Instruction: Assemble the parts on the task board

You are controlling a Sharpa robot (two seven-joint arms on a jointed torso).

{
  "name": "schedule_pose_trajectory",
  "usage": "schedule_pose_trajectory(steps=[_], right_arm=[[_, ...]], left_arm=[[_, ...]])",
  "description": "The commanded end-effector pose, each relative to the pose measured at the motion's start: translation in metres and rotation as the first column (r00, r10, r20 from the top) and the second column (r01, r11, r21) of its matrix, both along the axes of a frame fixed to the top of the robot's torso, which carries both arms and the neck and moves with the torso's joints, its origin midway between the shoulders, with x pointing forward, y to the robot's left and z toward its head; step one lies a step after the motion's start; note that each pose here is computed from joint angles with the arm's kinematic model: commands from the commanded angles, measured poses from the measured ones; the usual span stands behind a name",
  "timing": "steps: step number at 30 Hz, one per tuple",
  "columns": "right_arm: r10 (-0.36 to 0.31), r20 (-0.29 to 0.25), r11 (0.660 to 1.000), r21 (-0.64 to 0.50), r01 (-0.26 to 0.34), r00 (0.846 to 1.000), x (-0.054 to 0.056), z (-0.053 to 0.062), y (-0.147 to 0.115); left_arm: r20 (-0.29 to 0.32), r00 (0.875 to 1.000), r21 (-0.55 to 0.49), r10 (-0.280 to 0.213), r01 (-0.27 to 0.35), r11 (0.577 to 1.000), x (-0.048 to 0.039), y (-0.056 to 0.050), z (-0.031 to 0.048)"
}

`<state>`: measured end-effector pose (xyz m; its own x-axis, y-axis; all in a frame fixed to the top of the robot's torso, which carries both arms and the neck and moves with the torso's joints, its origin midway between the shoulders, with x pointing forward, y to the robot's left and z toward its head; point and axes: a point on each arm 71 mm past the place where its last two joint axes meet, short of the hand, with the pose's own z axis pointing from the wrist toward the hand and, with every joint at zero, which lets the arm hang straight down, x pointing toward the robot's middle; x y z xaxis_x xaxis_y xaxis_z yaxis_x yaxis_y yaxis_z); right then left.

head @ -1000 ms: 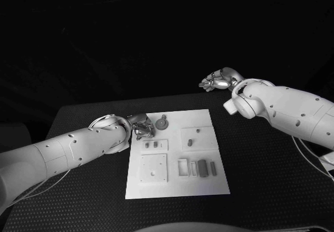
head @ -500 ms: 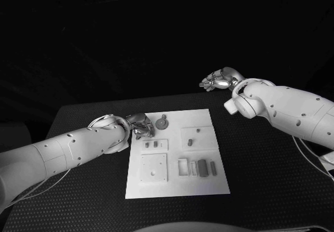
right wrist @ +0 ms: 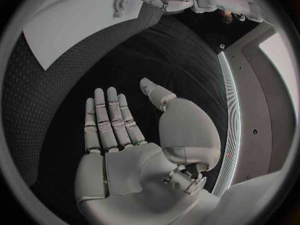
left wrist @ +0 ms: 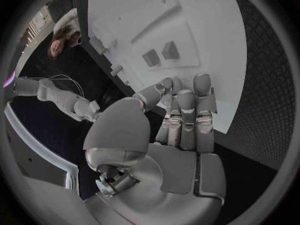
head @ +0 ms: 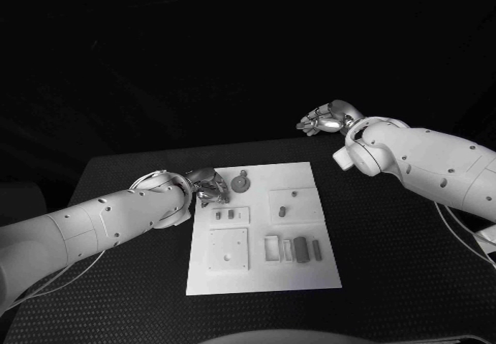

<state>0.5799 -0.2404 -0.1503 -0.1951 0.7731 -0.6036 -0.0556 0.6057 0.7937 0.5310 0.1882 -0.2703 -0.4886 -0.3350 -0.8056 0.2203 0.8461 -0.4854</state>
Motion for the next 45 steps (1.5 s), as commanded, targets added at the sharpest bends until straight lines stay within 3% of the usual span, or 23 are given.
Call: schedule_pose_trajectory(steps=[1,12,20,25,28,30,33,36,45], right_arm=[[0.020,0.002,1.000,-0.002,-0.020,1.000,0.000,0.000,0.001],[0.028,0.003,0.999,-0.022,-0.028,1.000,-0.001,-0.002,-0.003],[0.102,0.036,0.985,-0.146,-0.095,0.994,-0.004,-0.003,-0.004],[0.182,0.043,0.951,-0.262,-0.165,0.982,-0.010,-0.006,-0.003],[0.231,0.047,0.916,-0.347,-0.201,0.972,-0.014,-0.009,-0.001],[0.273,0.051,0.872,-0.434,-0.225,0.961,-0.019,-0.012,0.000],[0.308,0.048,0.827,-0.508,-0.242,0.950,-0.025,-0.018,0.000],[0.331,0.083,0.795,-0.562,-0.230,0.940,-0.032,-0.025,0.000],[0.413,0.036,0.663,-0.697,-0.273,0.910,-0.051,-0.047,0.010]], left_arm=[[-0.001,1.000,-0.031,0.013,-0.013,0.999,0.0001,-0.001,0.0012],[-0.008,0.999,-0.048,0.036,-0.037,0.998,-0.0005,0.009,0.0017],[-0.021,0.996,-0.104,0.087,-0.089,0.991,-0.0022,0.030,0.0039],[-0.050,0.988,-0.189,0.144,-0.151,0.970,-0.0026,0.043,0.0059],[-0.073,0.978,-0.265,0.196,-0.209,0.941,-0.0017,0.052,0.0080],[-0.116,0.962,-0.370,0.245,-0.271,0.889,-0.0003,0.059,0.0110],[-0.159,0.948,-0.457,0.275,-0.317,0.831,0.0003,0.064,0.0144],[-0.151,0.953,-0.501,0.261,-0.301,0.811,0.0011,0.066,0.0221],[-0.159,0.952,-0.609,0.261,-0.303,0.733,0.0029,0.071,0.0455]])
